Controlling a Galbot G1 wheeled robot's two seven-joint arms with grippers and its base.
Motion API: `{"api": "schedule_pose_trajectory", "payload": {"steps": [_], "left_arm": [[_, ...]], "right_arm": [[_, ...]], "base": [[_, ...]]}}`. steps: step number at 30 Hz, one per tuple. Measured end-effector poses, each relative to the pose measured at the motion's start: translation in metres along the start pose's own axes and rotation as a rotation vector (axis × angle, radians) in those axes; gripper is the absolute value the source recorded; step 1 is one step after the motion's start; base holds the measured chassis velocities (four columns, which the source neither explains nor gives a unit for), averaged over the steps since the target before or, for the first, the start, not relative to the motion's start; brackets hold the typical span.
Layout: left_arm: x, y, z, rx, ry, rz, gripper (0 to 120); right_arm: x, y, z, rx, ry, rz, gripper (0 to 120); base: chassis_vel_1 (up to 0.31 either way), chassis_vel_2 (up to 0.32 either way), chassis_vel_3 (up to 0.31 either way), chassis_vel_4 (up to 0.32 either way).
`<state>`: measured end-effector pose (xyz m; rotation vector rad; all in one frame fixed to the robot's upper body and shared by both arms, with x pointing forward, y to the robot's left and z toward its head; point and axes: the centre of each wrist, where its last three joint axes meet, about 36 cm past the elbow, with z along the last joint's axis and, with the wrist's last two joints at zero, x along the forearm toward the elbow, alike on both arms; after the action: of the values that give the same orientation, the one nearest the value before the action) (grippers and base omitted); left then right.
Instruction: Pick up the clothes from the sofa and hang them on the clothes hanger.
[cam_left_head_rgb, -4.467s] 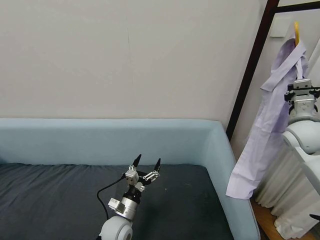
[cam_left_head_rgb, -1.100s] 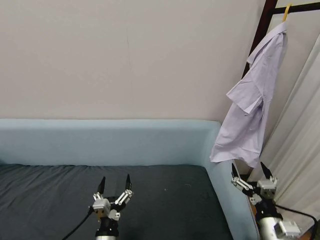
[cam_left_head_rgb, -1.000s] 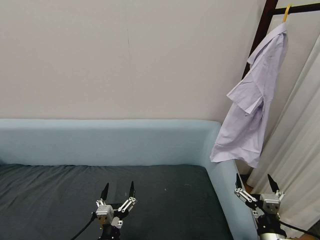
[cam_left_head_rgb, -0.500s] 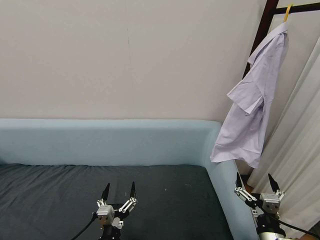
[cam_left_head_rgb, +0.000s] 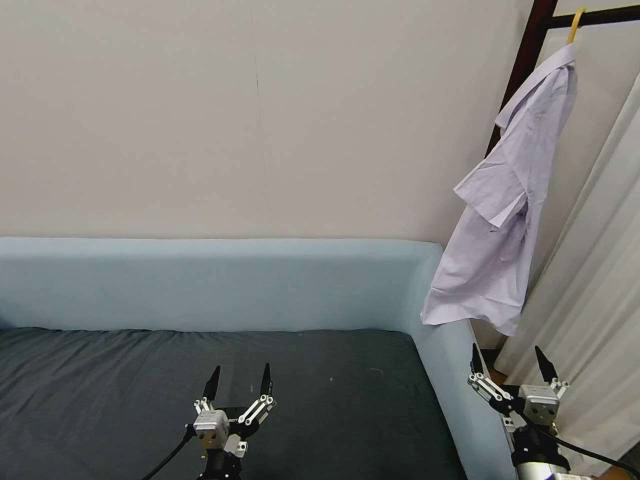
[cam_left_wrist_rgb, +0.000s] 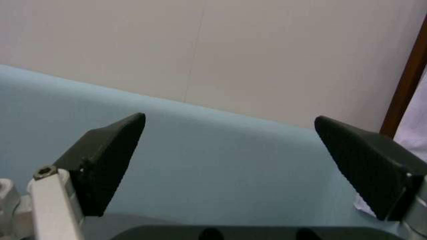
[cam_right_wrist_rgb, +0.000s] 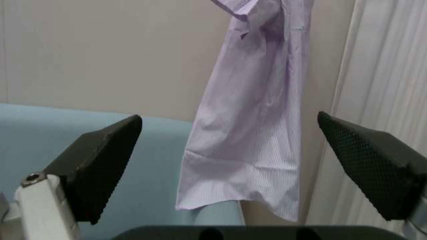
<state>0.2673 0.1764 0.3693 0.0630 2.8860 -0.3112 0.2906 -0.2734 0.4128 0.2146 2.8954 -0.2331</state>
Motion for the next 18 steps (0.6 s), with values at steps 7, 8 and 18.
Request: {"api": "schedule_pose_trajectory", "payload": {"steps": [7,8,18], "left_arm": [[0.0,0.0001,0.0001,0.0,0.0,0.0,100],[0.0,0.0001,0.0002,0.0,0.0,0.0,100],[0.0,0.0001,0.0002,0.0,0.0,0.0,100]], "right_arm": [[-0.0002,0.0001,0.0001,0.0,0.001,0.0,100],[-0.0002,0.0001,0.0002,-0.001,0.001,-0.001,100],[-0.0003,0.0002,0.0003,-0.001,0.001,-0.001,100]], "base": [[0.0,0.0,0.0,0.0],[0.0,0.0,0.0,0.0],[0.0,0.0,0.0,0.0]]}}
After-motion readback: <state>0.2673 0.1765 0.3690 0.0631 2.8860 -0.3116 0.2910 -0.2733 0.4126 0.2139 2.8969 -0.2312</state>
